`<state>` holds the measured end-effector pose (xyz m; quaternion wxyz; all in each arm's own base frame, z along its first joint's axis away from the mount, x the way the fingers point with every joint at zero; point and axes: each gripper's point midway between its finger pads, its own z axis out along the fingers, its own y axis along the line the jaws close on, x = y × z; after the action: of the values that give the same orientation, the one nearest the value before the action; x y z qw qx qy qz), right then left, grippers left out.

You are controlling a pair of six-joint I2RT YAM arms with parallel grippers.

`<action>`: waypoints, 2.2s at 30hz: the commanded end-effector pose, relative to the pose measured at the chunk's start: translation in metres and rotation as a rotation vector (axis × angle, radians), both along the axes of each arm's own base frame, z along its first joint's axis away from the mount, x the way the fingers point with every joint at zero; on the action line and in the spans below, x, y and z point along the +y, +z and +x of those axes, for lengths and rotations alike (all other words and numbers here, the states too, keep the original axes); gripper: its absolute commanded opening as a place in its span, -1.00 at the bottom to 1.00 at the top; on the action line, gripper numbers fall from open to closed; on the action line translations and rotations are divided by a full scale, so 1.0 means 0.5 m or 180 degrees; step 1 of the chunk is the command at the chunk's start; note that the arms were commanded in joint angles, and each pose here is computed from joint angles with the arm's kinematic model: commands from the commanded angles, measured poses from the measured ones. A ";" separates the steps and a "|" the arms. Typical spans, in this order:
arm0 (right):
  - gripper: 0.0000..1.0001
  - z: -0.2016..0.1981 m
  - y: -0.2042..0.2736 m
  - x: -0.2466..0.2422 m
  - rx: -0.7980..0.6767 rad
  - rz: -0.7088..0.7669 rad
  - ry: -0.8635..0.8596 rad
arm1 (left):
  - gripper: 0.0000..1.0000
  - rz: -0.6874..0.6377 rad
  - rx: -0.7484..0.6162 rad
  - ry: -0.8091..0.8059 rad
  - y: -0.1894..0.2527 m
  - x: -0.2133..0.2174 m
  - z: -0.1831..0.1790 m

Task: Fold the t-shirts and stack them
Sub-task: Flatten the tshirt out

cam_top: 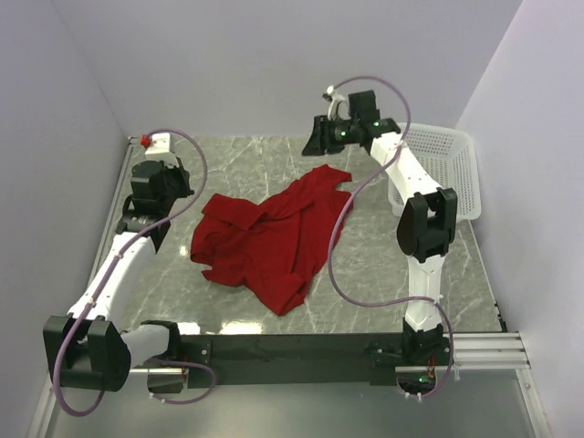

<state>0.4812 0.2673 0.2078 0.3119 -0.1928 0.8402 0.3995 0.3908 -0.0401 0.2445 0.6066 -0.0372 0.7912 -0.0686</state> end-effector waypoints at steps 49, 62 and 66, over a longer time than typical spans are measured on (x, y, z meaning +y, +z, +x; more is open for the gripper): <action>0.12 -0.085 -0.128 -0.148 -0.0056 -0.0988 0.0458 | -0.21 -0.1368 0.2275 0.0657 -0.464 0.018 0.094; 0.12 -0.081 -0.119 -0.153 -0.0065 -0.0963 0.0412 | -0.13 -0.0937 0.2484 0.0808 -0.470 0.038 0.060; 0.12 -0.081 -0.118 -0.154 -0.0069 -0.0958 0.0409 | -0.14 -0.0853 0.2551 0.0837 -0.482 0.039 0.046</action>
<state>0.4340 0.1902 0.1073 0.2092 -0.2866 0.8899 0.2866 0.4489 -0.0306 0.0267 0.3055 -0.2419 0.9126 -0.1240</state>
